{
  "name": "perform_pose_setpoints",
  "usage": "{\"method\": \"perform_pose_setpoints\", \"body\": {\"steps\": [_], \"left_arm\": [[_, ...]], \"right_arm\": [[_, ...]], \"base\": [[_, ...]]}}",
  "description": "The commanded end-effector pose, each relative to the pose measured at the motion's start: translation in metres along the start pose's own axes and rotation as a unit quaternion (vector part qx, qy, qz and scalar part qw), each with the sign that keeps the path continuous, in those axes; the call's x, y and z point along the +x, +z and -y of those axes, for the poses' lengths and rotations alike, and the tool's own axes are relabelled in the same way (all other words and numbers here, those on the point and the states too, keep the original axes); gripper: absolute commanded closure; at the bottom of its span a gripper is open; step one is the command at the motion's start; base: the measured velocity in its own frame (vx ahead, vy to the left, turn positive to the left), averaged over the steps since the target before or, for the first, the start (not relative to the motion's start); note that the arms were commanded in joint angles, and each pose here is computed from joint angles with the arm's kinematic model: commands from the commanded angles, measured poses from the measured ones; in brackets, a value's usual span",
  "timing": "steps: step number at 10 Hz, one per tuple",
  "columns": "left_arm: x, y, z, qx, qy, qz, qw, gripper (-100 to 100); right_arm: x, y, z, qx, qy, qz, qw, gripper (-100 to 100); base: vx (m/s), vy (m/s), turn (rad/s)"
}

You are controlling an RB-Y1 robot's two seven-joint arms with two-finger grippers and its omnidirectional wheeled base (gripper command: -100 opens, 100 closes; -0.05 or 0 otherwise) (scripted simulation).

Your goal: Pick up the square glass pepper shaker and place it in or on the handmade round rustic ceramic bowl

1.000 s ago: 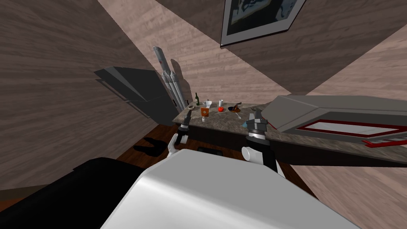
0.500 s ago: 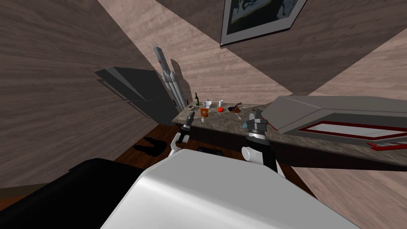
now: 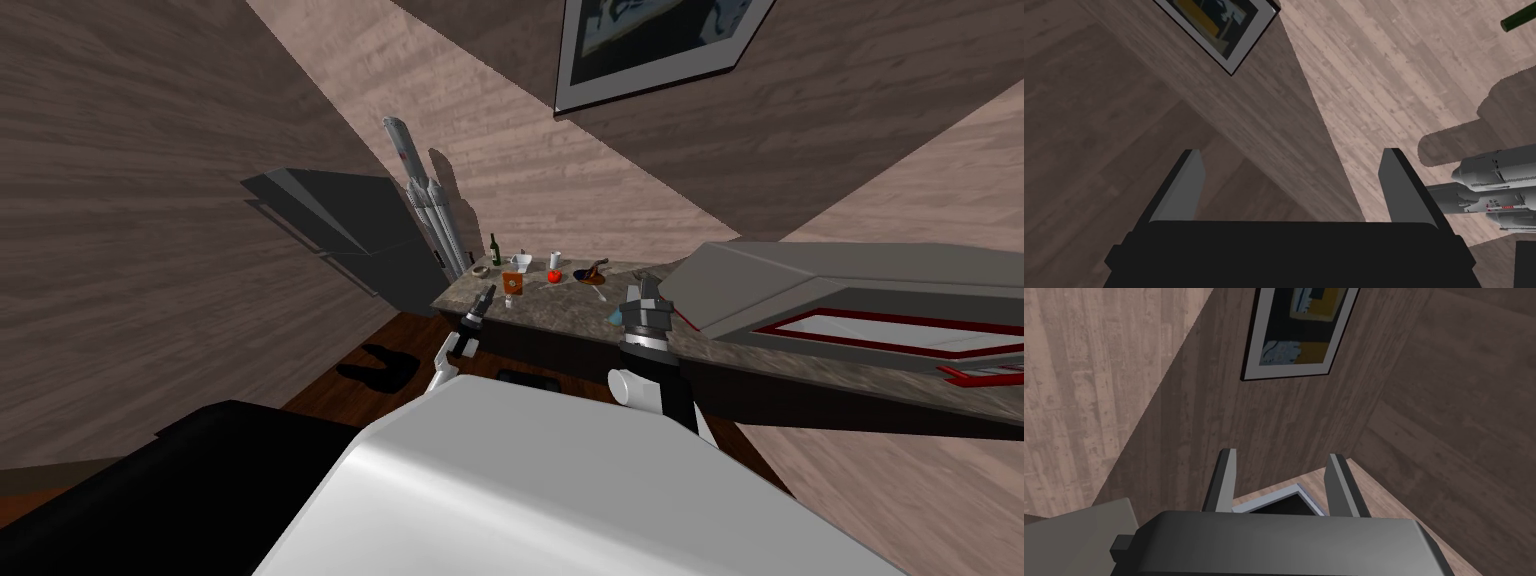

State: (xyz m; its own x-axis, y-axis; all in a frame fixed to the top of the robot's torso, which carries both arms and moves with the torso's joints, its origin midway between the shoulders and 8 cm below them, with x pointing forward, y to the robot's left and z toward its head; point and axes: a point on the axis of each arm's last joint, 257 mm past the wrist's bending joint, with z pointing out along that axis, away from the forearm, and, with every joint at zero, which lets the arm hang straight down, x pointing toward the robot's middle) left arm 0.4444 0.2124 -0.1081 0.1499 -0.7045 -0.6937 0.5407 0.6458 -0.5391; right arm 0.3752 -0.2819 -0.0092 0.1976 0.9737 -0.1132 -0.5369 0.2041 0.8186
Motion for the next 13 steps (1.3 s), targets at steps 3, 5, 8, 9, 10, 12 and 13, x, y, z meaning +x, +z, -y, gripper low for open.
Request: {"method": "perform_pose_setpoints", "body": {"steps": [3,5,8,9,10,12,13], "left_arm": [[0.023,0.001,-0.016,-0.004,0.019,-0.029,0.9994,-100],[0.033,0.002,-0.023,-0.004,0.029,-0.043,0.9987,-100],[0.056,-0.001,-0.04,-0.009,0.047,-0.074,0.9961,-100],[0.058,-0.003,-0.044,-0.013,0.046,-0.076,0.9959,-100],[0.066,-0.003,-0.049,-0.012,0.056,-0.089,0.9943,-100],[0.077,-0.006,-0.058,-0.015,0.065,-0.105,0.9922,-100],[0.083,-0.005,-0.062,-0.011,0.076,-0.117,0.9902,-100]], "right_arm": [[0.0,0.0,0.0,0.0,0.0,0.0,1.0,0],[0.0,0.0,0.0,0.0,0.0,0.0,1.0,0],[0.0,0.0,0.0,0.0,0.0,0.0,1.0,0],[0.0,0.0,0.0,0.0,0.0,0.0,1.0,0],[0.0,0.0,0.0,0.0,0.0,0.0,1.0,0],[0.0,0.0,0.0,0.0,0.0,0.0,1.0,0],[0.0,0.0,0.0,0.0,0.0,0.0,1.0,0]], "base": [[0.011,-0.02,0.017],[0.012,-0.024,0.014],[0.014,-0.023,0.022],[0.018,-0.026,0.011],[0.021,-0.024,0.017],[0.014,-0.023,0.016],[0.015,-0.036,0.026]]}}
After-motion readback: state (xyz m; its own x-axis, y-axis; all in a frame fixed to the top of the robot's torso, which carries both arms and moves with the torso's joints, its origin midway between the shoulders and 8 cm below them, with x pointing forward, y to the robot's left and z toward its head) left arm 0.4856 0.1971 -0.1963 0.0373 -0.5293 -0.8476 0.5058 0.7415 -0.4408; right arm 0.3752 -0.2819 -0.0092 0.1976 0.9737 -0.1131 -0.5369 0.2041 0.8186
